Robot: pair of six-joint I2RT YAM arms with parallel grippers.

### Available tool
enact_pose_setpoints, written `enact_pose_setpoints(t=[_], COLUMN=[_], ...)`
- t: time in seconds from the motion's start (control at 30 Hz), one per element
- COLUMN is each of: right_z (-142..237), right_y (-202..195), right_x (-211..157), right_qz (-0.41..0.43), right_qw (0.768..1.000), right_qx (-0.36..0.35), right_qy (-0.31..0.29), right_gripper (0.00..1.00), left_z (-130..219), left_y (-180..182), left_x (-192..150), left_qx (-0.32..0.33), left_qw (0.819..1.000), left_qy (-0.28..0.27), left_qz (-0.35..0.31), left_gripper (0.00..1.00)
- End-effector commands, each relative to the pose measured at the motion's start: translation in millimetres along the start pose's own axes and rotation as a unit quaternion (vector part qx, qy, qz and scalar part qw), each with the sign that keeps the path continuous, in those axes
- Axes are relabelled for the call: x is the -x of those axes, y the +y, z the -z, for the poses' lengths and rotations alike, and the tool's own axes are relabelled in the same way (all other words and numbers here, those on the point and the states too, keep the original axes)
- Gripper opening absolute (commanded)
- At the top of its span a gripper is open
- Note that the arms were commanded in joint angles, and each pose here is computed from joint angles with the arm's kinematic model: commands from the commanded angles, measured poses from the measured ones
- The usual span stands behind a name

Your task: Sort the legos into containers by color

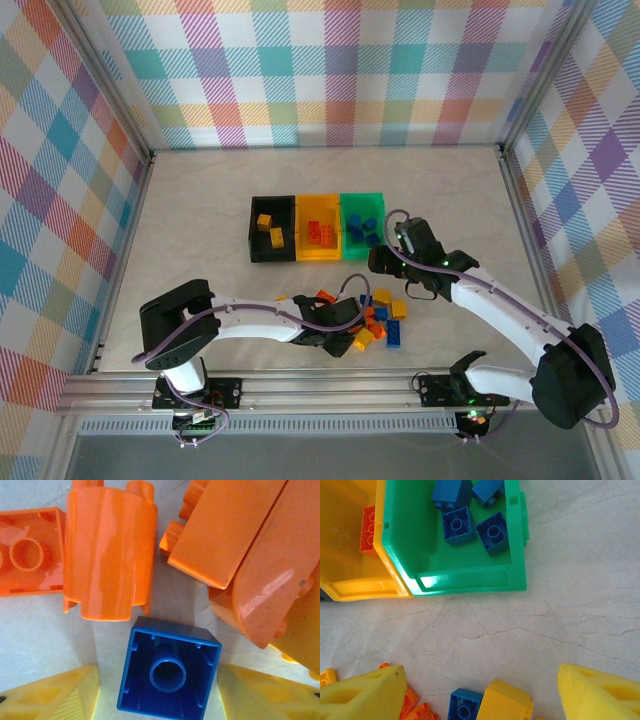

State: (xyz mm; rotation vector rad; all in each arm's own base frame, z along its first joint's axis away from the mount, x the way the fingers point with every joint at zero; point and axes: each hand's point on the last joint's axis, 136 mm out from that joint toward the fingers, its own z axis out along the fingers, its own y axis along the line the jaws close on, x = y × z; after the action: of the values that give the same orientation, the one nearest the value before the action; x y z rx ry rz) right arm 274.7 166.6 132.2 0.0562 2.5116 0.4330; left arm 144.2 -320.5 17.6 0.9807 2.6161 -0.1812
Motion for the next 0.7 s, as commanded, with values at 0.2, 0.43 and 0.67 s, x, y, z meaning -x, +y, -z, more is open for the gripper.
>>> enact_pose_setpoints(t=[0.2,0.43,0.67], right_z=[1,5,10], right_y=[-5,-4,-9], right_x=[1,3,0], right_qz=[-0.009,-0.011,-0.021], right_qw=[1.0,1.0,0.999], right_qx=[-0.004,0.002,0.003], right_qy=[-0.011,-0.016,-0.025], right_gripper=[0.79,0.79,0.79], left_z=[-7,23,87], left_y=[-15,-7,33], left_x=[5,22,89], left_qx=[-0.022,-0.026,-0.051], left_qw=[1.0,0.999,0.982], left_qy=[-0.004,-0.036,-0.139], left_qz=[-0.015,0.016,0.116], left_gripper=[0.43,0.36,0.36])
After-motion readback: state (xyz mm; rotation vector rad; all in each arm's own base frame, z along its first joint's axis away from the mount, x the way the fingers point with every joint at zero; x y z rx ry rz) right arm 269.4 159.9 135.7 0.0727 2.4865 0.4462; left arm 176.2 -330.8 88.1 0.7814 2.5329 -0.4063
